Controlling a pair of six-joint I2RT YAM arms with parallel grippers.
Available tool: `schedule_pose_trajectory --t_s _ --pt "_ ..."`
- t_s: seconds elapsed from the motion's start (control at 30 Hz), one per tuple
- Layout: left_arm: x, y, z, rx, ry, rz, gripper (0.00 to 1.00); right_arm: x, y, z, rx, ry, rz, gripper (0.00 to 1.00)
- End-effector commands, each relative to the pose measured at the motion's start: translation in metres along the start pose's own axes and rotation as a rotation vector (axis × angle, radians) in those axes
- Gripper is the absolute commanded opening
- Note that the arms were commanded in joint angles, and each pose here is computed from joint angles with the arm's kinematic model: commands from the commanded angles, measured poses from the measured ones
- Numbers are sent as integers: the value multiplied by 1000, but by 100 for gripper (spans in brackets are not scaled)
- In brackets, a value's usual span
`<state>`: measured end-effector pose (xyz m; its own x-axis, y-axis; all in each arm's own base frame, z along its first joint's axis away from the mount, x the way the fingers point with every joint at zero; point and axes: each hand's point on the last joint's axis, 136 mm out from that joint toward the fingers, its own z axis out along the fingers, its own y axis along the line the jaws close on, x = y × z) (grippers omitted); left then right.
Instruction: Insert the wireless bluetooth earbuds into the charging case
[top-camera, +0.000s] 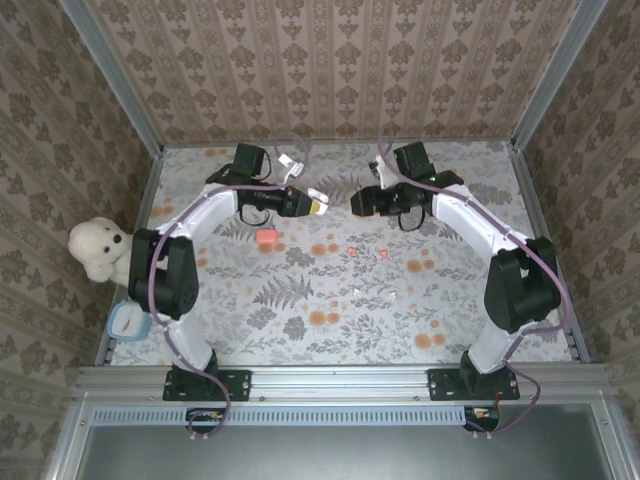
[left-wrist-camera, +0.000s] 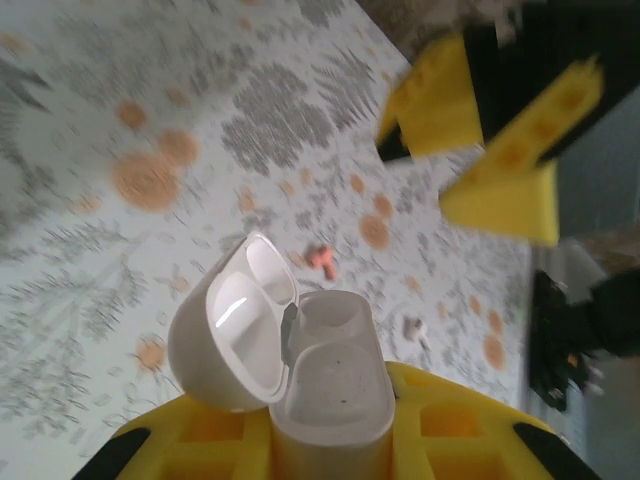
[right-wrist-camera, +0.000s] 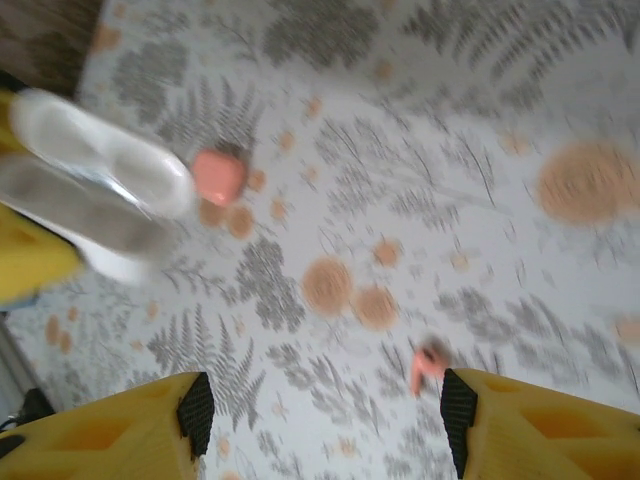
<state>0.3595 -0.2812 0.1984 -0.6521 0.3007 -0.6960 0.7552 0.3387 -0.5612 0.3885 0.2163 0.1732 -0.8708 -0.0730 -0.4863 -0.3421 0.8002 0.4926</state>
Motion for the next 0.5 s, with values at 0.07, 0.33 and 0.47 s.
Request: schedule_pose_trajectory --t_s 0.07,0.33,0.47 --pt "-30 12 -10 -227 -237 146 0 72 -36 0 306 130 162 65" --pt "-31 22 -29 -475 -517 310 0 123 -26 13 413 126 287 64" --pt "-24 24 -45 -554 -681 408 0 135 -21 20 443 113 325 64"
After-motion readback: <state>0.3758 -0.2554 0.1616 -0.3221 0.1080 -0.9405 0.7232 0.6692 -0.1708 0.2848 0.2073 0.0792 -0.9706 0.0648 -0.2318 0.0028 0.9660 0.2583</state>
